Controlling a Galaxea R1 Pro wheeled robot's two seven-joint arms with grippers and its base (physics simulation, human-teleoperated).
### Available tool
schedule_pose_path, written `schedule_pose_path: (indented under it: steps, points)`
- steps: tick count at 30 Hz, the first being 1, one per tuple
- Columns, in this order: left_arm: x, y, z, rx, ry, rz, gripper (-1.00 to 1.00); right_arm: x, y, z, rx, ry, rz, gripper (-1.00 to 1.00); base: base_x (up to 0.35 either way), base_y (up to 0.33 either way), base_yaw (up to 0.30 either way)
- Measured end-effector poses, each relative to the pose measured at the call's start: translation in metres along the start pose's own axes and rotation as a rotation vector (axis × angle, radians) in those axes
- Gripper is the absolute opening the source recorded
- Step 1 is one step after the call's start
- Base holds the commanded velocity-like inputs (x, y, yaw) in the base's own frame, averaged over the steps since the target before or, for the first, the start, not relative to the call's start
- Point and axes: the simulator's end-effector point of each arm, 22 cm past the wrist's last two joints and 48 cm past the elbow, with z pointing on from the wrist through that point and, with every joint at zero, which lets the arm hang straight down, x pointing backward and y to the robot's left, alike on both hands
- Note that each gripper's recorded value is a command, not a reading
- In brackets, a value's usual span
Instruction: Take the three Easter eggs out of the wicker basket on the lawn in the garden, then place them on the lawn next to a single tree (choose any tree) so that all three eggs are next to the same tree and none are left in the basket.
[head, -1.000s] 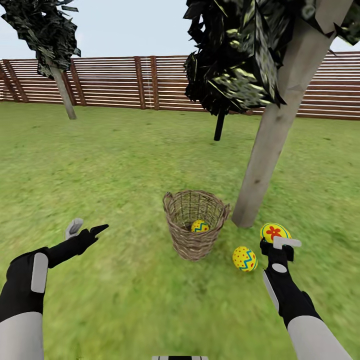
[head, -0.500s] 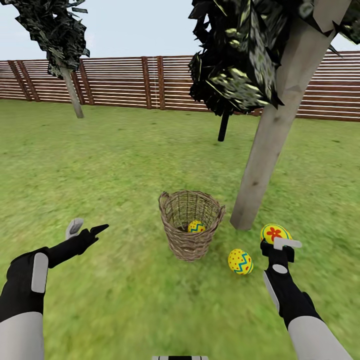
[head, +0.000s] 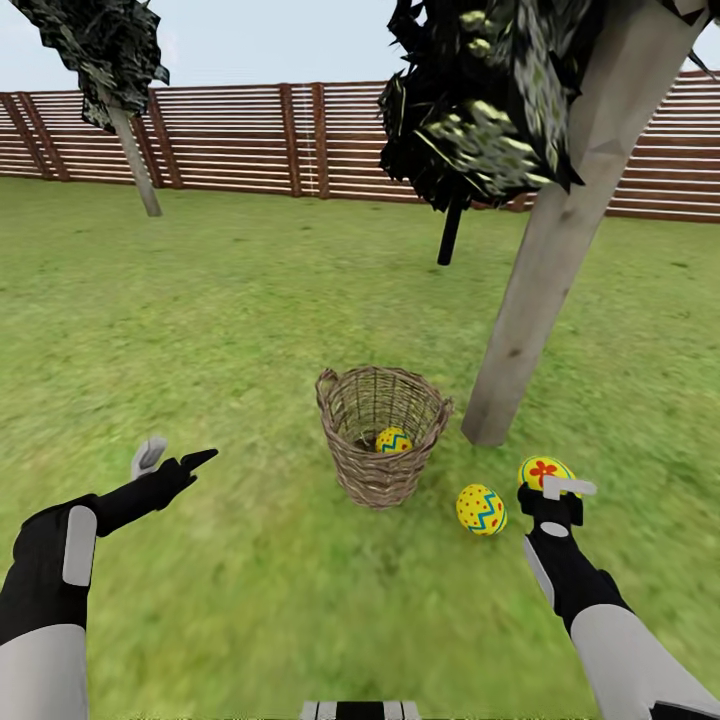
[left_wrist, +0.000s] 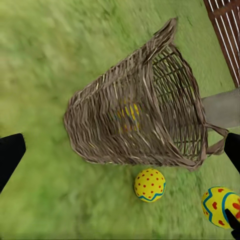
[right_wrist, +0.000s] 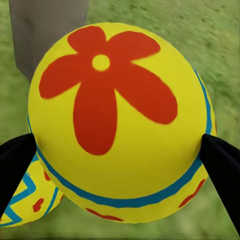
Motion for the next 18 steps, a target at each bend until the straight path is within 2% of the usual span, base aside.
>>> schedule_pose_path:
  steps: [8,14,18]
  points:
    - [0.010,0.016,0.008,-0.021,0.021,-0.015,1.00,0.020,0.006,0.006,-0.004,0.027,-0.019,-1.00,0.000,0.000,0.000]
    - [0.010,0.016,0.008,-0.020,0.019,-0.016,1.00,0.020,0.006,0.006,-0.004,0.028,-0.022,-1.00,-0.004,-0.004,0.000]
    - [0.010,0.016,0.009,-0.020,0.020,-0.015,1.00,0.019,0.005,0.006,0.000,0.029,-0.026,-1.00,-0.185,-0.196,0.000]
